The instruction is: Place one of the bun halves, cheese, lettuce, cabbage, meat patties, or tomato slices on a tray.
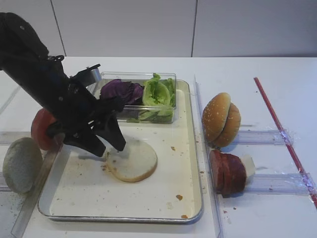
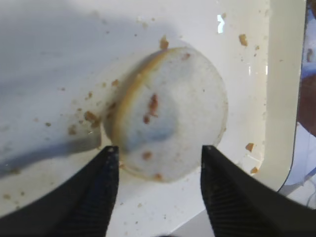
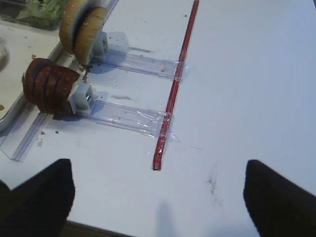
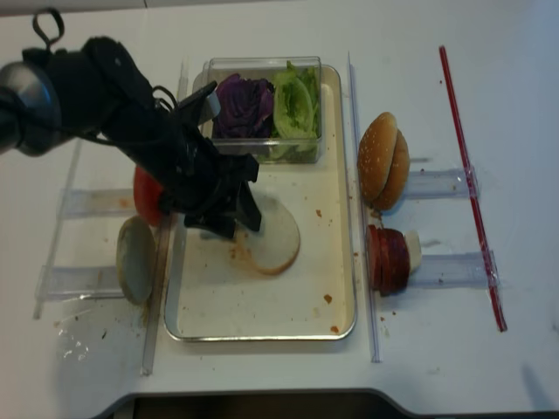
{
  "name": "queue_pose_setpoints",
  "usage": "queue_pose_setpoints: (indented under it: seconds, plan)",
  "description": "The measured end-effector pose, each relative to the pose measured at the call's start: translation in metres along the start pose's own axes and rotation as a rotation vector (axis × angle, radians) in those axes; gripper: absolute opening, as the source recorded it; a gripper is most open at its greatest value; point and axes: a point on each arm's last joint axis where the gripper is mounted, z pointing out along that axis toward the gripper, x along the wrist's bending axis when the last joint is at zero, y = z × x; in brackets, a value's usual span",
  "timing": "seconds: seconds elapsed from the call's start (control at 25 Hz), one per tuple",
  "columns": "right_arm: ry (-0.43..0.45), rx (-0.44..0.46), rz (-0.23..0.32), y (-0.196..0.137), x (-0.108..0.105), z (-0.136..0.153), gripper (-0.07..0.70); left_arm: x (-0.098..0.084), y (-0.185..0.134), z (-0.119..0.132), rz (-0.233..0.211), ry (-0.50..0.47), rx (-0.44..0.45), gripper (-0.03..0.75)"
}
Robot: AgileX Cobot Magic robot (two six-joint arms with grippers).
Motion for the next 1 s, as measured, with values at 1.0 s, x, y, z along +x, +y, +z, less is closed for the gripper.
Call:
queue_pose_setpoints:
  seconds: [1.0]
  plan:
    - [0.000, 0.000, 0.000, 0.000, 0.000, 0.000, 0.693, -0.010, 0.022, -0.057, -0.022, 0.306, -0.017, 0.362]
